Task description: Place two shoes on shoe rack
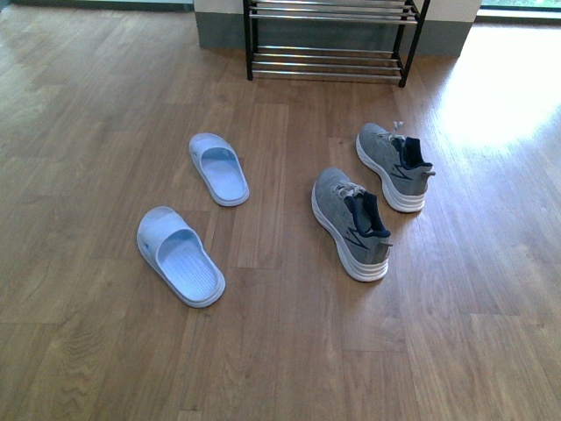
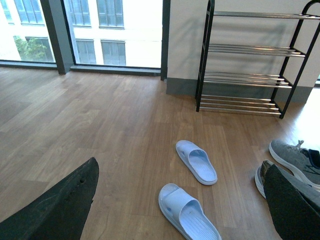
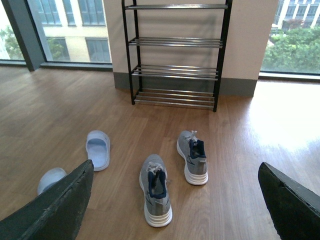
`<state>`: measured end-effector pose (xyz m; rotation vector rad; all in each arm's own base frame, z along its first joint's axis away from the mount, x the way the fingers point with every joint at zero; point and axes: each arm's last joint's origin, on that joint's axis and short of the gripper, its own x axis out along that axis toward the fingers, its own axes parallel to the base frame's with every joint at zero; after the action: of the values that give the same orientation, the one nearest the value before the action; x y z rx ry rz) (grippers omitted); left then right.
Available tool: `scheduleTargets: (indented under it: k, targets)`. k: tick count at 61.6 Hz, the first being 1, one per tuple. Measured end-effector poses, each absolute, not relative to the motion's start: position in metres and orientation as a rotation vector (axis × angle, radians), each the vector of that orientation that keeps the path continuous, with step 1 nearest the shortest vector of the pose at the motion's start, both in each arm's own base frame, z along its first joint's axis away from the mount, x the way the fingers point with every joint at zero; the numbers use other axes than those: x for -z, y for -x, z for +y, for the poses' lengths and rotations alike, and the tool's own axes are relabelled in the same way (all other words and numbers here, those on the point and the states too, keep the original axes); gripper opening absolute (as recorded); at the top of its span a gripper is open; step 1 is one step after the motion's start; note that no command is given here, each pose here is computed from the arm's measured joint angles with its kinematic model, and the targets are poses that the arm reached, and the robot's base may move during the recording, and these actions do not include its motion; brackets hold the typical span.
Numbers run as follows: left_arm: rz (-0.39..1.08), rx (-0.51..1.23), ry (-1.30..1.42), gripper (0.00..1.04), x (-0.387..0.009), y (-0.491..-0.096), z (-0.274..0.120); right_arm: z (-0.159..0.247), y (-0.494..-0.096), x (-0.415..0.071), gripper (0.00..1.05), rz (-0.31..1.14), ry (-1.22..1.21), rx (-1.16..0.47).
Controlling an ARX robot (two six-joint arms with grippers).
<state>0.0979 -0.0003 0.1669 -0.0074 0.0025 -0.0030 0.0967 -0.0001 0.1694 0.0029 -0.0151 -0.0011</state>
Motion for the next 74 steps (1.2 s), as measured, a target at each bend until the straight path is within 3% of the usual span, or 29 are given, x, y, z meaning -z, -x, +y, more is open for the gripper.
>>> scheduleTargets:
  k: [74]
  targets:
    - [0.002, 0.003, 0.007, 0.95, -0.1669, -0.0979, -0.0003, -0.0001, -0.0967, -0.1694, 0.95, -0.015, -0.003, 0.001]
